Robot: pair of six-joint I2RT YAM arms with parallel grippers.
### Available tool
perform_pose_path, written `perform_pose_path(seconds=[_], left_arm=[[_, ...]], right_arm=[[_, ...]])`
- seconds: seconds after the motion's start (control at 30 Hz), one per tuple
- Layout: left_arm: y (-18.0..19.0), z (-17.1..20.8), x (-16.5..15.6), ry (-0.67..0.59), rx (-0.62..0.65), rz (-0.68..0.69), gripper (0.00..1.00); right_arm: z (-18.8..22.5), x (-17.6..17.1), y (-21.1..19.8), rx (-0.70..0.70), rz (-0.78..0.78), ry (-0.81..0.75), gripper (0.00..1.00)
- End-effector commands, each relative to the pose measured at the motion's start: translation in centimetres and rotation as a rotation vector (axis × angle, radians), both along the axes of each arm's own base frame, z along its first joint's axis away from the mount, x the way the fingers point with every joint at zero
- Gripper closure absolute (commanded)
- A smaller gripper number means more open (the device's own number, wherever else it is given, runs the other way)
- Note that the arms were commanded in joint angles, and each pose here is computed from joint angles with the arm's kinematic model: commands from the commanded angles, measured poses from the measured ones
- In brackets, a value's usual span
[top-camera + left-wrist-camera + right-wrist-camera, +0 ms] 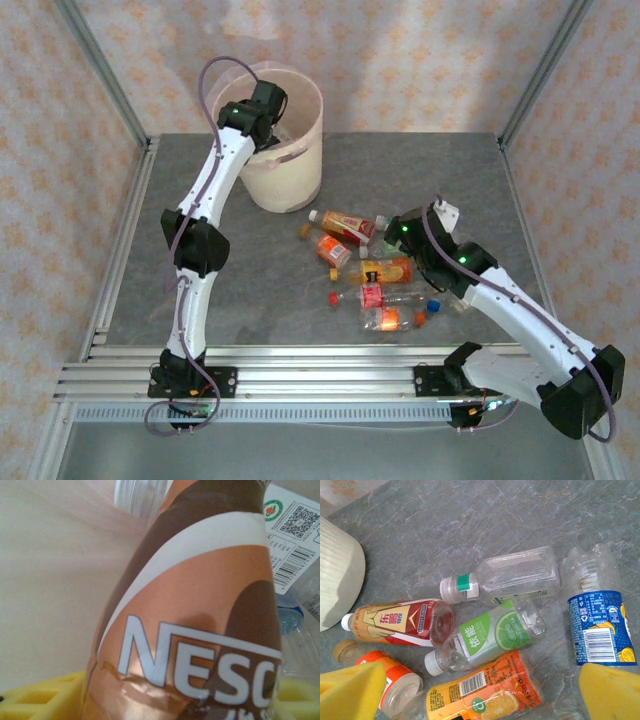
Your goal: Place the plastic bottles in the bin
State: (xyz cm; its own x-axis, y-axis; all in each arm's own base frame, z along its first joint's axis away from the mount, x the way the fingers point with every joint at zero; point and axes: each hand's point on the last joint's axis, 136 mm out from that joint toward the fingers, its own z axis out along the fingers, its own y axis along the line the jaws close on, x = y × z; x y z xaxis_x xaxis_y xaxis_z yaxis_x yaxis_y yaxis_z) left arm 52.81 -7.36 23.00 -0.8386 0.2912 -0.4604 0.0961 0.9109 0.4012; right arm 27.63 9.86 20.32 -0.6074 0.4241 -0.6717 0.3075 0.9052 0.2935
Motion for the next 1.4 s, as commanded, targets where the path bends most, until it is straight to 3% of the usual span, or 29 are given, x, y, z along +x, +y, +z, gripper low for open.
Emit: perform_pose_path(seconds=[0.0, 0.4, 0.7, 0.87, 1.27, 1.37], left_arm=[[1.5, -4.5, -2.0, 0.190, 0.089, 0.018, 0.31], [0.9, -1.1, -5.2, 0.257, 0.194, -0.093, 0.34], [1.4, 1.6, -8.9, 0.310, 0.341, -0.149, 0.34], [3.2, 2.4, -10.4, 0.337, 0.416, -0.106, 0.33], [4.4, 3.2, -11.6, 0.333, 0.427, -0.060, 0.11], [4.7, 3.9, -11.5, 0.304, 0.444, -0.040, 0.00]], right_arm=[[0.2, 0.1, -0.4, -0.018, -0.021, -0.008, 0.01], [0.2, 0.5, -0.2, -0.020, -0.019, -0.010, 0.01], [0.7, 0.3, -0.3, -0.019, -0.019, -0.018, 0.01], [0.9, 0.0, -0.6, -0.014, -0.021, -0.022, 0.01], [-0.2, -1.1, -0.5, -0.015, -0.003, 0.054, 0.01], [-1.2, -2.1, -0.5, -0.013, 0.010, 0.119, 0.01]])
